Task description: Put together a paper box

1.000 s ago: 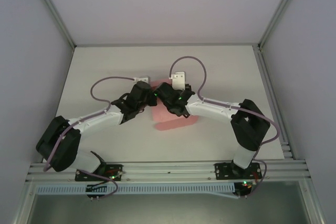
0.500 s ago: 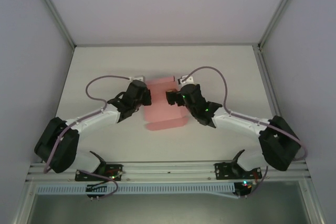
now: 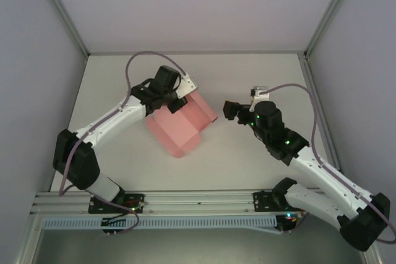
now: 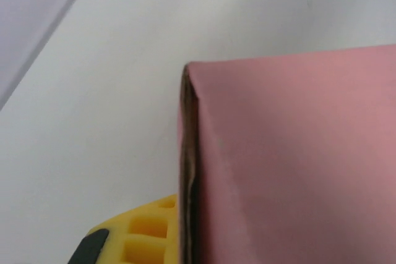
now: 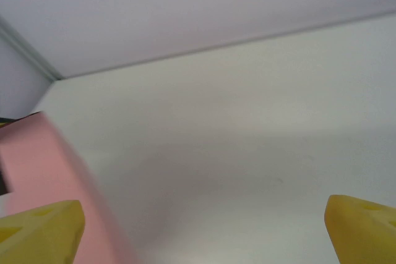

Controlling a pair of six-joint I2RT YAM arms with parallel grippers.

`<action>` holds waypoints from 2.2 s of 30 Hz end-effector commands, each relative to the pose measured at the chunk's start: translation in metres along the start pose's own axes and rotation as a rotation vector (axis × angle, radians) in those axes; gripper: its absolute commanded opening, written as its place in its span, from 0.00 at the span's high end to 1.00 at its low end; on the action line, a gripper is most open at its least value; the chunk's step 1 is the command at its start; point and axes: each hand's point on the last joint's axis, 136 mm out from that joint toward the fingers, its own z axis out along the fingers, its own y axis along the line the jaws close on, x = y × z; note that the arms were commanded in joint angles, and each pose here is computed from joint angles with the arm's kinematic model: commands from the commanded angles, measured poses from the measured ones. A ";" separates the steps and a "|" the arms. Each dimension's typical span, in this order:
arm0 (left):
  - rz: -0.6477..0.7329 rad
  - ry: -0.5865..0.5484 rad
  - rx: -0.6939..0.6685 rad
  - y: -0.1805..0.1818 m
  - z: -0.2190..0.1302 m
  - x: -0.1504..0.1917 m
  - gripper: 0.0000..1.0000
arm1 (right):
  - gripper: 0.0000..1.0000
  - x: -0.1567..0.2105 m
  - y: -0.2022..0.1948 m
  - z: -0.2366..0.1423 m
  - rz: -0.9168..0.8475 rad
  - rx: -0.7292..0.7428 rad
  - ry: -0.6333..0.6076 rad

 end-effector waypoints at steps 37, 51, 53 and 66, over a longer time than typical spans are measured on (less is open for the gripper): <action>0.589 0.422 0.125 -0.062 0.076 -0.013 0.00 | 0.00 0.086 -0.068 -0.020 0.083 0.129 0.252; -0.691 -0.280 -0.339 0.065 -0.072 -0.022 0.00 | 0.00 0.083 0.026 0.059 -0.335 -0.265 0.433; -0.898 -0.319 -0.366 0.075 -0.085 0.020 0.00 | 0.00 0.095 0.038 0.074 -0.447 -0.282 0.500; -1.289 -0.188 -0.503 0.071 -0.093 0.158 0.00 | 0.11 0.167 0.067 0.167 -0.711 -0.329 0.807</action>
